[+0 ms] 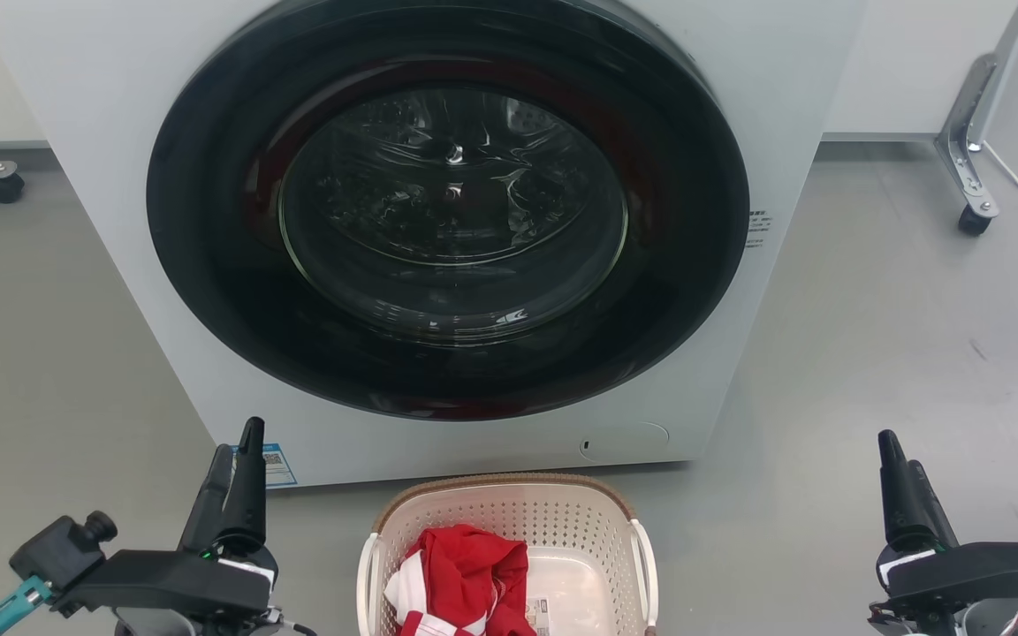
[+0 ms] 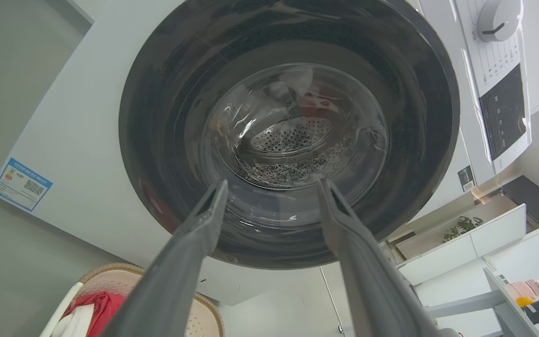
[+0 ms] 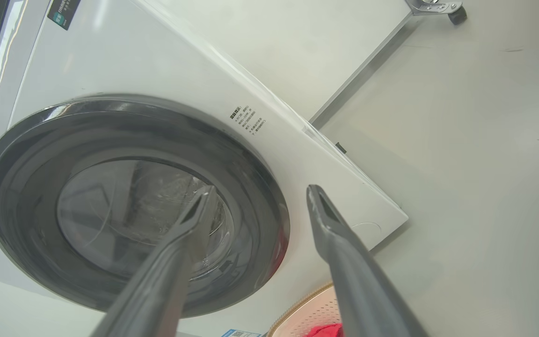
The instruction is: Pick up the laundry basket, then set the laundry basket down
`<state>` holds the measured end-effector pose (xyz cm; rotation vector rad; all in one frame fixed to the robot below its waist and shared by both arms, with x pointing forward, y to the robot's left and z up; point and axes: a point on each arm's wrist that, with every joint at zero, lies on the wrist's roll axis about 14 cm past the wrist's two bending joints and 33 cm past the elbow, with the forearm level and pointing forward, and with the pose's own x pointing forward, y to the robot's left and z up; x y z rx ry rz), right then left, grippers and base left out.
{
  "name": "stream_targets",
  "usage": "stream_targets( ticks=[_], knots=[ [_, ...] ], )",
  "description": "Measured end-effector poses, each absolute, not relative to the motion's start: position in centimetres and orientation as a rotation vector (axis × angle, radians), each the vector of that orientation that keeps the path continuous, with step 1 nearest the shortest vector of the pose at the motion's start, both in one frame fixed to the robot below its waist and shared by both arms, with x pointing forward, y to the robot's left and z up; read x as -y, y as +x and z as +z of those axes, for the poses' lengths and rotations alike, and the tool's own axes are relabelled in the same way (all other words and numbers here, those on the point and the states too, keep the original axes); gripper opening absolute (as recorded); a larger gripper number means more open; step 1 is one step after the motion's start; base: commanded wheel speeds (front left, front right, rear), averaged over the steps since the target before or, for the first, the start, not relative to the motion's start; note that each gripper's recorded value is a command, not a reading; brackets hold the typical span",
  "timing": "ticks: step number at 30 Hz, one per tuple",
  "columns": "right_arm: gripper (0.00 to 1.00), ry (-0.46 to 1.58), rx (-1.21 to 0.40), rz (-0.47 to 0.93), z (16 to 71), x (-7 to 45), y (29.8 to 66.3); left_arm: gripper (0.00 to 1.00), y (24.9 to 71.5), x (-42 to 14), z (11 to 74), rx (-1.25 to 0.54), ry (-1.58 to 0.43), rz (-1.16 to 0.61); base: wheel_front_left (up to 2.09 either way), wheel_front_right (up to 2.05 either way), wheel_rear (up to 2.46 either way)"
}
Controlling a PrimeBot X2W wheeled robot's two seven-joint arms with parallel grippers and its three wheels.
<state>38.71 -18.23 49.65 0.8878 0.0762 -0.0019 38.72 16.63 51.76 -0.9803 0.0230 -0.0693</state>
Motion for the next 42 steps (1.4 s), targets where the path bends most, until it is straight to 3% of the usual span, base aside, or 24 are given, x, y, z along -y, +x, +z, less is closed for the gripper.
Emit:
stream_targets(
  ticks=[18,42],
  knots=[
    [1.0,0.519,-0.046,0.07,50.6,16.7,38.7,1.0,38.5,-14.9,52.8,0.007,-0.617,-0.126,0.0,0.0,0.0],
    [1.0,0.109,0.037,0.126,51.1,15.2,38.2,1.0,37.2,-13.8,52.6,0.069,-0.305,-0.123,0.0,0.0,0.0]
  ],
)
